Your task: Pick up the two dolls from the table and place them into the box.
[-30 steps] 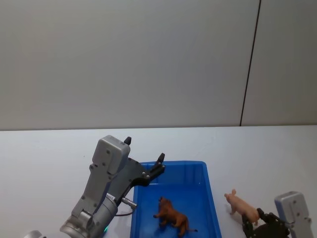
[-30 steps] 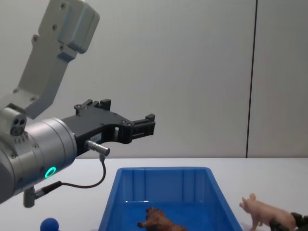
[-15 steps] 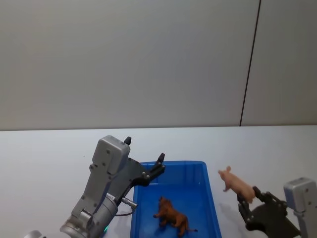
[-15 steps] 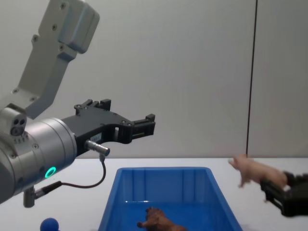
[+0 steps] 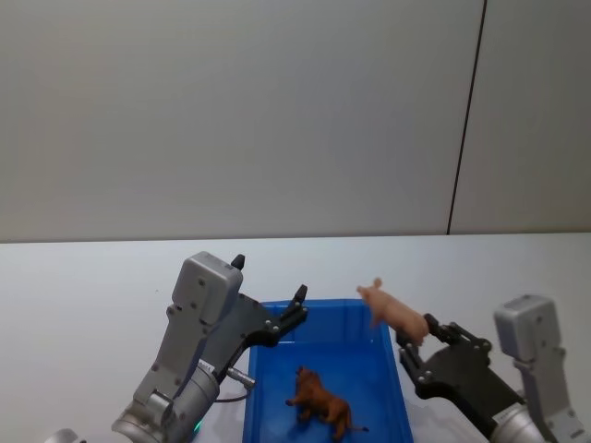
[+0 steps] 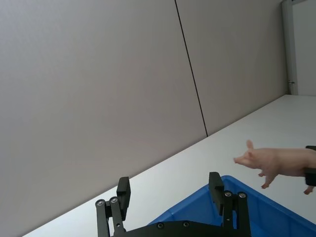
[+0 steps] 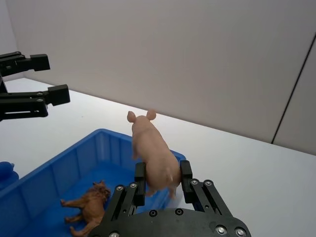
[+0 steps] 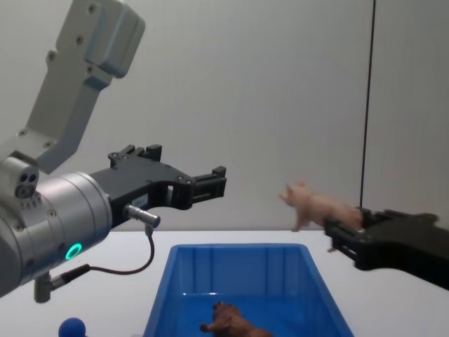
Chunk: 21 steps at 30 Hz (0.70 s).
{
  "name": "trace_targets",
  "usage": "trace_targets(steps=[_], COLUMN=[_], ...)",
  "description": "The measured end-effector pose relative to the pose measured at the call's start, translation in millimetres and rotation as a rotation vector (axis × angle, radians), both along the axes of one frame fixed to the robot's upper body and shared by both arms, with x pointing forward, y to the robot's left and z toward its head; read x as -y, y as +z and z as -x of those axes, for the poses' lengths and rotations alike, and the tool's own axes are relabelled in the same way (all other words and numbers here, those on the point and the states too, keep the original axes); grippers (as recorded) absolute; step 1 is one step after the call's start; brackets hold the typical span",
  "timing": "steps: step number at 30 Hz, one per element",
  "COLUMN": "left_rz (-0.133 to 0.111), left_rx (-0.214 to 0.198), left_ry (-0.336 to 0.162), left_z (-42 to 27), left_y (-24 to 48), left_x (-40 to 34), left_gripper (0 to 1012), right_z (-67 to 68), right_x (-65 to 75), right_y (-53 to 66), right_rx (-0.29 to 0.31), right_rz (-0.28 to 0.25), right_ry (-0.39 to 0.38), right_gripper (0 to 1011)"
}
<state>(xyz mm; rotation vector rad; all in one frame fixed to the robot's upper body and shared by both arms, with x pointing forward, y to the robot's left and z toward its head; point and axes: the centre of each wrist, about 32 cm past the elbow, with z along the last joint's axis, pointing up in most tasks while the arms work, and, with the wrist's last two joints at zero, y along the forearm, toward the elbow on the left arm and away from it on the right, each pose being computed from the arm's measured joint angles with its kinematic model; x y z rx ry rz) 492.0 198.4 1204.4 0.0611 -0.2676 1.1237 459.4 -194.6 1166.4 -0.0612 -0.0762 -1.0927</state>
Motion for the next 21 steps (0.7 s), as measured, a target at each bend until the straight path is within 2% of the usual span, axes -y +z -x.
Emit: trace_targets(steps=[2,4,12,21], left_rz=[0.000,0.000,0.000,0.000], left_rx=[0.000,0.000,0.000,0.000], left_ry=[0.000,0.000,0.000,0.000], left_z=[0.0,0.0,0.0,0.0], left_y=[0.0,0.0,0.0,0.0], left_x=[0.0,0.0,0.0,0.0], left_gripper=[1001,1002,1001,1002], right_z=[-3.2,-8.4,-26.7,-32.6], right_x=[-2.4,-5.9,-16.0,-17.1], right_y=[0.8,1.4,2.2,2.7], right_rx=[-0.002,-0.005,-0.030,-0.041], right_rz=[0.003,0.005,0.023,0.029], right_ry=[0.010,0.021,0.043,0.028], right_gripper=[406,497,741,997])
